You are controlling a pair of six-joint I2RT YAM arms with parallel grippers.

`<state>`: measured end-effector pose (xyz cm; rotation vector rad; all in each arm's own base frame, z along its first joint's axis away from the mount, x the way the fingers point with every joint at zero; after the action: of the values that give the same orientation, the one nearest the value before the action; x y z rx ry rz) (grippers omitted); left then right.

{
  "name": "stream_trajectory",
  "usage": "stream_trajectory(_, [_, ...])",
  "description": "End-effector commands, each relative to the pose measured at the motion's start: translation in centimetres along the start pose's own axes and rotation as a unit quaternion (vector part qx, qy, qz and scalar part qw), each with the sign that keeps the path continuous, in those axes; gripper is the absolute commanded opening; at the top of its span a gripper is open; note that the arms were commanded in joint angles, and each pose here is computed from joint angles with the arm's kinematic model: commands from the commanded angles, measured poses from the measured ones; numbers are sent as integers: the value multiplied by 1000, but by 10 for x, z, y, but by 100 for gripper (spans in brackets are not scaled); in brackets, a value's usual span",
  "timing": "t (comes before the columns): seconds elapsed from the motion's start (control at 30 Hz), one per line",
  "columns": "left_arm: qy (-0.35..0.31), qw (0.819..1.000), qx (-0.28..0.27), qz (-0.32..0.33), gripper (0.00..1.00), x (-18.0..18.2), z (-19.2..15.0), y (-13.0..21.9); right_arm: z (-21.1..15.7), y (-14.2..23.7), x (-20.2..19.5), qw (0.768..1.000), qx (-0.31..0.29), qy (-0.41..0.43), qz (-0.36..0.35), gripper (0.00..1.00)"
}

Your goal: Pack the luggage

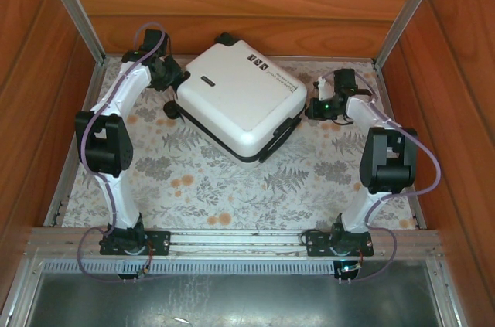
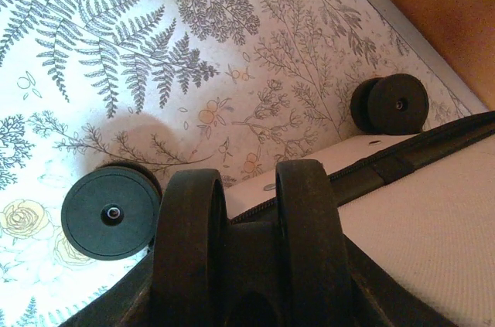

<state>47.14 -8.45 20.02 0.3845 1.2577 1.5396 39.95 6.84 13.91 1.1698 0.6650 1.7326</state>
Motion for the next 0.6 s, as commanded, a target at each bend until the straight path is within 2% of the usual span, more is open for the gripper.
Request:
stream_trajectory(0.0, [-143,970,123,152,0,71,-51,-62,27,5,-35,996,-55,37,-67,3])
stream_trajectory(0.03, [-144,970,122,152,0,70,-51,-62,28,6,-37,995,-58,43,-74,6])
stream_trajectory(0.13, [-151,971,113,149,0,68,-47,-55,30,10,-41,993,-51,46,-99,34])
stream_trajectory(0.2, [-156,971,93,156,1,67,-41,-43,30,14,-40,993,-41,39,-103,42])
stream_trajectory(0.33, [-164,971,26,170,55,65,-23,2,32,27,-33,994,-34,7,-101,46])
stream_trajectory(0.43, [-171,968,-31,183,73,67,-12,45,38,35,-17,998,-35,-20,-57,43])
stream_trajectory(0.5, [-174,965,-60,187,79,70,-9,71,43,39,-5,998,-41,-37,-26,39])
stream_trajectory(0.53, [-174,964,-70,190,100,73,-11,82,44,40,1,998,-43,-42,-10,38])
stream_trajectory(0.57, [-172,963,-80,193,100,76,-13,92,45,40,7,998,-43,-44,3,37])
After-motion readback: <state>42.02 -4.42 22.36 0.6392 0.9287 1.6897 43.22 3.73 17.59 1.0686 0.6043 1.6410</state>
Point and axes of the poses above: each hand's point on the last joint's axis, 136 mm out from that joint toward the fingers, its own y axis back along the fingers, its own x axis along the line the jaws close on, z = x × y, the point moved 5 cm from there along y, back along the fingers, and after that the axes turned 8 degrees about -y, right-handed, at the moved point
